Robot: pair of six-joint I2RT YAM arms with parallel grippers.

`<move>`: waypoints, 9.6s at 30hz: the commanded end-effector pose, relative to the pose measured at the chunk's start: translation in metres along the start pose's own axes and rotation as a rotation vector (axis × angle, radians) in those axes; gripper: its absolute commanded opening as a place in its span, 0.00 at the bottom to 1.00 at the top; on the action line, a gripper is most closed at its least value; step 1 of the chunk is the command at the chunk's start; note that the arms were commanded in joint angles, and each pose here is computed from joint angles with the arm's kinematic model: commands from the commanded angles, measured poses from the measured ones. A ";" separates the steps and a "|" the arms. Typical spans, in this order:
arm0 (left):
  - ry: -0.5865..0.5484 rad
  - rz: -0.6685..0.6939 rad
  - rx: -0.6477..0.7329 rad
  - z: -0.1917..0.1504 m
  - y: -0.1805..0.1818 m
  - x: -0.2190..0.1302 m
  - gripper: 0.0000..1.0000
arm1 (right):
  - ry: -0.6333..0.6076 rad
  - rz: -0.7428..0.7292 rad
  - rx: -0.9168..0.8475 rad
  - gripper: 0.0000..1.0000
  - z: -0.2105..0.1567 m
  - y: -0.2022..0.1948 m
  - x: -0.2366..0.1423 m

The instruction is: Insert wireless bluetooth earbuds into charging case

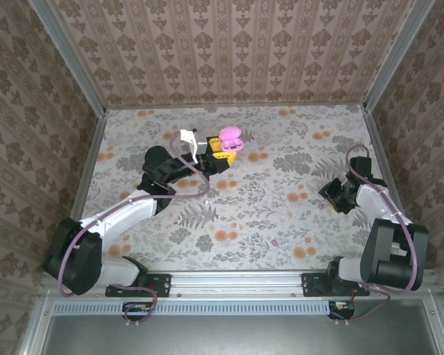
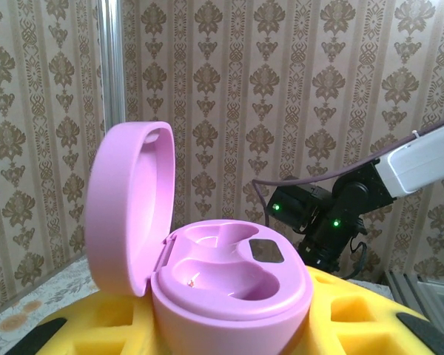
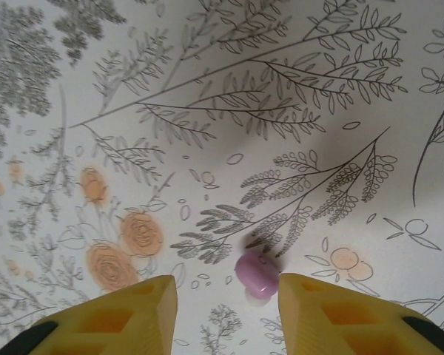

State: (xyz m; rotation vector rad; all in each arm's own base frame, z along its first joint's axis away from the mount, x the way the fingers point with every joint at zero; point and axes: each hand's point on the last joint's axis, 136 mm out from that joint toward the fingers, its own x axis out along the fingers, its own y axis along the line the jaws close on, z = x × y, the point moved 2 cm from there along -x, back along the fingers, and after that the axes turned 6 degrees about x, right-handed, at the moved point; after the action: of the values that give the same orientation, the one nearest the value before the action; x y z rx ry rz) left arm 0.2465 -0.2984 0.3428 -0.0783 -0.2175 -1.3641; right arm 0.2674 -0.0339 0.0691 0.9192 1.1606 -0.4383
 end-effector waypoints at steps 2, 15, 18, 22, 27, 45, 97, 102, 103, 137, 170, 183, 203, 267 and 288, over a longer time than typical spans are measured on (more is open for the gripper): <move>-0.024 0.000 0.041 0.010 -0.004 -0.002 0.27 | 0.083 -0.086 -0.044 0.42 -0.010 -0.015 0.017; -0.020 0.002 0.031 0.009 -0.002 -0.001 0.27 | 0.171 -0.110 -0.142 0.35 -0.019 -0.001 0.033; -0.020 0.001 0.031 0.010 -0.003 -0.001 0.27 | 0.182 -0.118 -0.157 0.35 -0.022 0.001 0.032; -0.019 0.003 0.030 0.009 -0.002 -0.001 0.27 | 0.195 -0.104 -0.150 0.34 -0.027 0.005 0.031; -0.016 0.001 0.025 0.008 -0.002 0.000 0.27 | 0.191 -0.106 -0.150 0.33 -0.037 0.008 0.029; -0.018 -0.003 0.021 0.011 -0.003 -0.001 0.27 | 0.193 -0.046 -0.218 0.28 -0.064 0.060 0.048; 0.002 0.012 0.020 0.008 -0.001 -0.001 0.26 | 0.327 0.050 -0.338 0.40 -0.096 0.098 0.054; 0.002 0.010 0.018 0.008 -0.001 -0.001 0.26 | 0.336 0.073 -0.346 0.40 -0.099 0.106 0.052; 0.002 0.010 0.018 0.008 -0.001 -0.001 0.26 | 0.331 0.062 -0.348 0.40 -0.098 0.104 0.052; 0.005 0.016 0.018 0.010 0.001 0.000 0.26 | 0.291 -0.033 -0.370 0.28 -0.067 0.089 0.061; 0.011 0.026 0.020 0.008 0.000 -0.002 0.26 | 0.314 -0.111 -0.430 0.27 -0.083 0.097 0.078; 0.049 0.052 0.005 -0.009 0.006 -0.002 0.26 | 0.226 -0.110 -0.499 0.22 -0.080 0.116 0.048; 0.191 0.061 0.006 -0.072 0.011 0.003 0.24 | -0.047 0.234 -0.756 0.22 -0.091 0.227 -0.133; 0.165 0.040 0.029 -0.061 0.007 0.014 0.24 | -0.054 0.329 -0.975 0.21 -0.156 0.282 -0.148; 0.146 0.048 0.018 -0.057 0.009 0.015 0.24 | -0.008 0.343 -1.012 0.27 -0.167 0.280 -0.149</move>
State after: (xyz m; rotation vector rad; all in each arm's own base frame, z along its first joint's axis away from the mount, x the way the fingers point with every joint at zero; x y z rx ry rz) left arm 0.2658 -0.3175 0.2686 0.0443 -0.0317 -1.3044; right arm 0.3213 0.2368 0.2998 0.2122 0.9768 0.3989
